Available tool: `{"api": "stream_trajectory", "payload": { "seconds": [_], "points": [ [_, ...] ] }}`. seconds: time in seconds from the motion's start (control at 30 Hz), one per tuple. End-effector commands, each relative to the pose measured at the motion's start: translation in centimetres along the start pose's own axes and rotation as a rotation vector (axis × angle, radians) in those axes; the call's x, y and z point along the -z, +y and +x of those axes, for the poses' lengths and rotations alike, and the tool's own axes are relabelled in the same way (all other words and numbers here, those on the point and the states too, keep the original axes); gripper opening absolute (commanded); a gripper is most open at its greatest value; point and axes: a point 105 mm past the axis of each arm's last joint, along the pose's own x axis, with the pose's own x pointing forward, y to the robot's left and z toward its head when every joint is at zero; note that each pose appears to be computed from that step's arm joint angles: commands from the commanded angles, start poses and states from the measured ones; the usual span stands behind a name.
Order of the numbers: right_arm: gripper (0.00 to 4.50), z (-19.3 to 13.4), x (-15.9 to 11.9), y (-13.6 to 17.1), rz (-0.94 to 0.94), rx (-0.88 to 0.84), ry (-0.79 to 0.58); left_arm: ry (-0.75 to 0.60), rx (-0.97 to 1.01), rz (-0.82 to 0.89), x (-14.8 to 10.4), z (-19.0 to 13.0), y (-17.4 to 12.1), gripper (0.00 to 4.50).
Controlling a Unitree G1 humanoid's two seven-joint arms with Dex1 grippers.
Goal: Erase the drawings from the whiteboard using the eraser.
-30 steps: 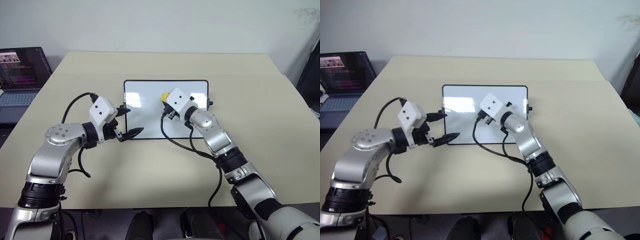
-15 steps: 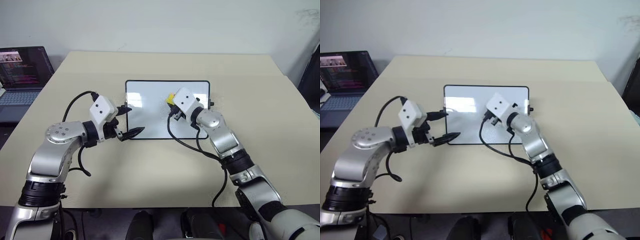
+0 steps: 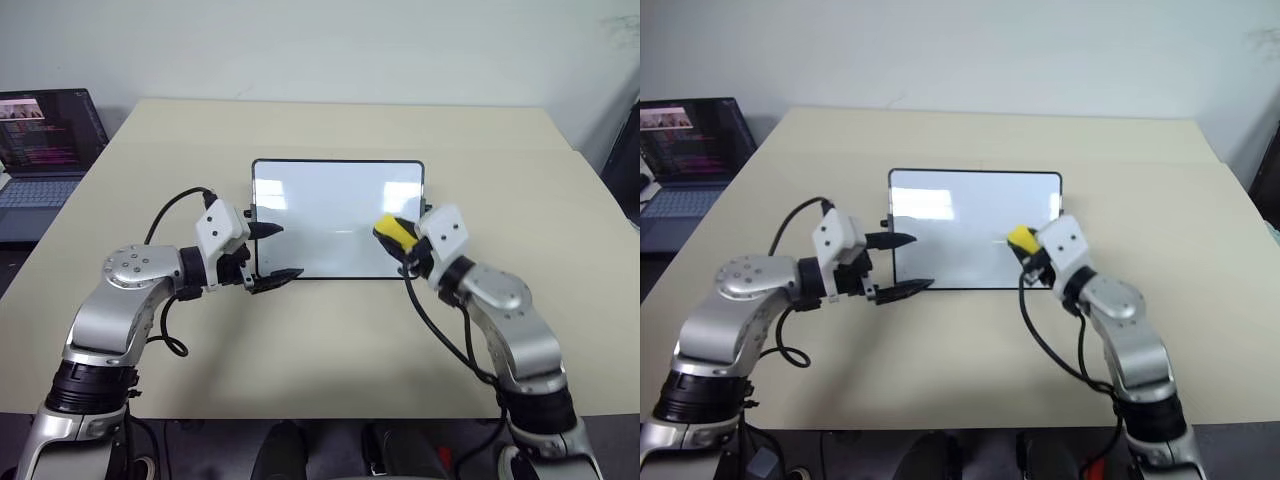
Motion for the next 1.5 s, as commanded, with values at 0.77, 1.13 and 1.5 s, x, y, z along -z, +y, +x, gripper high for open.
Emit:
{"api": "stream_trajectory", "payload": {
  "seconds": [0.77,1.13,1.5],
  "points": [
    [1.25,2.1,4.2,-4.1,-0.227,0.238,0.19,0.018,0.089,0.08,-0.3,0.9,0.0,4.5],
    [1.25,2.6,4.2,-2.7,-0.257,0.184,0.189,0.036,0.081,0.069,0.1,0.2,-0.1,4.5],
    [1.25,2.9,3.9,-2.5,-0.252,0.161,0.188,0.027,0.077,0.059,0.0,0.4,-0.4,4.5]
  ]
}}
